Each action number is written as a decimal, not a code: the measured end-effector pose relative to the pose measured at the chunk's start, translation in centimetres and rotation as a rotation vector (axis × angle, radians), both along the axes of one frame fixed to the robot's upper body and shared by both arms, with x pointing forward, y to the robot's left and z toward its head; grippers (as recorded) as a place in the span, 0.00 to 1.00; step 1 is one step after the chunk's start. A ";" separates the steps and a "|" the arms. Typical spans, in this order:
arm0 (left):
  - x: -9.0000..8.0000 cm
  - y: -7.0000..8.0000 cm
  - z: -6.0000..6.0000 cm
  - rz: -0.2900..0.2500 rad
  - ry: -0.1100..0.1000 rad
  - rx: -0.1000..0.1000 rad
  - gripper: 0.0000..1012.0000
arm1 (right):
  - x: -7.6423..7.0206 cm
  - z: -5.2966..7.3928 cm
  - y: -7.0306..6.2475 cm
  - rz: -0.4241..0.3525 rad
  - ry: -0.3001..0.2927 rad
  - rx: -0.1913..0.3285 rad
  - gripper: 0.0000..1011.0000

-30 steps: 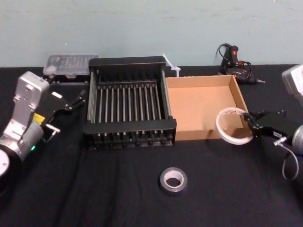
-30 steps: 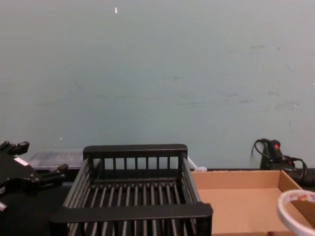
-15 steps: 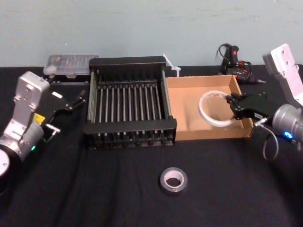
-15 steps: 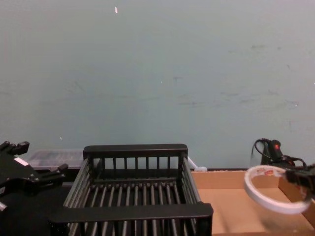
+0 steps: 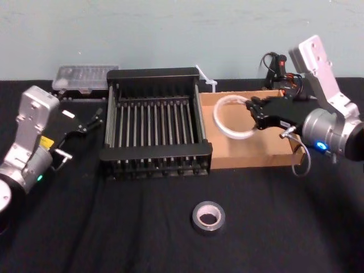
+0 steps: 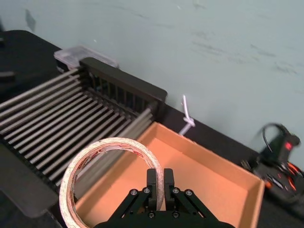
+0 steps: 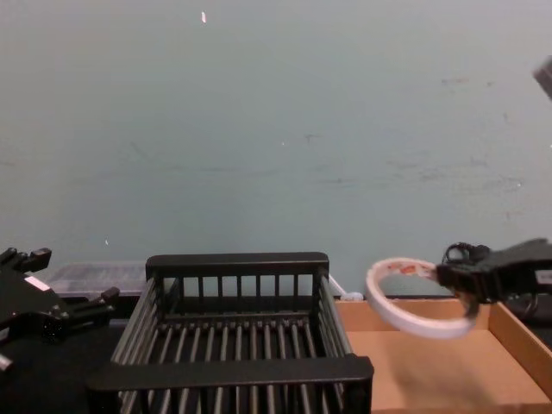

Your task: Pick up the white tape and place it into the black box , Pick up the silver tape and place it into the brown box.

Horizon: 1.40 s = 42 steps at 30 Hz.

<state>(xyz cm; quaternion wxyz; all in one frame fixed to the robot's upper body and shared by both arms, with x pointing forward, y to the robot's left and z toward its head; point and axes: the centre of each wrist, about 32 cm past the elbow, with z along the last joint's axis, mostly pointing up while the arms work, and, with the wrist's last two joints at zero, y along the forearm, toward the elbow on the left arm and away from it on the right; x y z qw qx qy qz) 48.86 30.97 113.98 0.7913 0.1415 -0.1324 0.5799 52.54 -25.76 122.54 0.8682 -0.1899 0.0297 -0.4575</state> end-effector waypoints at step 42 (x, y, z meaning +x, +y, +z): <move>0.0 0.0 0.0 0.000 0.000 0.000 0.99 | 5.1 -0.1 7.9 0.189 -0.022 0.012 0.09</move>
